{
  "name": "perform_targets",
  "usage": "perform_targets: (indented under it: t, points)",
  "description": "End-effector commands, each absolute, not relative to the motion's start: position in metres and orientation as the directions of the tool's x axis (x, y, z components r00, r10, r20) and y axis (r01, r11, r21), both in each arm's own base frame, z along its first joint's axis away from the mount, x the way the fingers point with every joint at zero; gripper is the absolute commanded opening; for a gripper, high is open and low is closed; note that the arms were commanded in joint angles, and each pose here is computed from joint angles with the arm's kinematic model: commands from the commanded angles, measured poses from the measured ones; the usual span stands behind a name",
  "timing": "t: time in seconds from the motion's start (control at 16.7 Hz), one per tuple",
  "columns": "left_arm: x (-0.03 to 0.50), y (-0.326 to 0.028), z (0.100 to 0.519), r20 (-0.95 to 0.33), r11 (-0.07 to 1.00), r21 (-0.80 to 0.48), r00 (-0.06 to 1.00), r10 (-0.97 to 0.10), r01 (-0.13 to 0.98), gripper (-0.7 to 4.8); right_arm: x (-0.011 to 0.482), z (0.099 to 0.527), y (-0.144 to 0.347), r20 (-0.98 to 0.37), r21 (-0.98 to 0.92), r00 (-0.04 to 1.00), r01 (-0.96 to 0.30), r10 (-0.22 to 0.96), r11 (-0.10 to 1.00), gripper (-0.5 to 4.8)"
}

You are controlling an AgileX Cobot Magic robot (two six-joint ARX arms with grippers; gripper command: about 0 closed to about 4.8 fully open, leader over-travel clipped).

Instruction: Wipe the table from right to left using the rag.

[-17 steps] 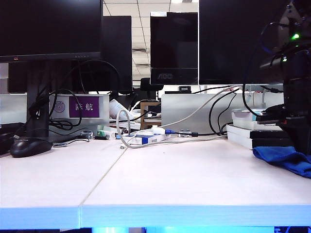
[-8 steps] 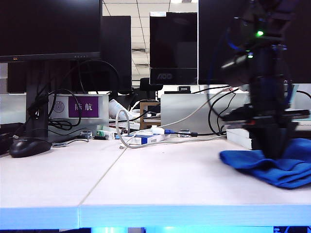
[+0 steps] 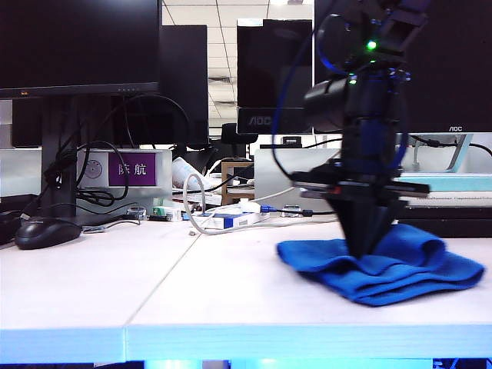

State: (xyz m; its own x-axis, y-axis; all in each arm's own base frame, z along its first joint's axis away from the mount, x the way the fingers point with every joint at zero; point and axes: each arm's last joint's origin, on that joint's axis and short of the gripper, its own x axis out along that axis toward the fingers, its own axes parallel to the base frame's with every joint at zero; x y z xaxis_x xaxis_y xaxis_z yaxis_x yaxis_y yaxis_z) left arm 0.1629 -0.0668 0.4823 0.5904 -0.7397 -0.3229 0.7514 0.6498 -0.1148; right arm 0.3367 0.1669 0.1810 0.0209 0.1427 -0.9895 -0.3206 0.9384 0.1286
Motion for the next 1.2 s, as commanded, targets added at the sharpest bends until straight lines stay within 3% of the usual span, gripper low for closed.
perform_targets:
  t: [0.06,0.42,0.72,1.2]
  points:
    - [0.161,-0.066,0.485,-0.31,0.646,-0.106,0.592,-0.744,0.756,-0.05,0.333,0.17,0.184,-0.982,0.173,0.006,-0.357,0.188,0.918,-0.06]
    - [0.161,-0.066,0.485,-0.312,0.645,-0.107,0.591,-0.744,0.756,-0.05,0.318,0.17,0.218,-0.975,0.183,0.033,-0.432,0.218,0.883,-0.06]
    - [0.16,-0.066,0.483,-0.329,0.646,-0.119,0.585,-0.742,0.754,-0.05,0.311,0.17,0.244,-0.944,0.276,0.033,-0.471,0.329,0.838,-0.06]
    - [0.159,-0.065,0.481,-0.348,0.647,-0.131,0.577,-0.739,0.751,-0.05,0.324,0.179,0.306,-0.939,0.259,0.045,-0.563,0.342,0.785,-0.06]
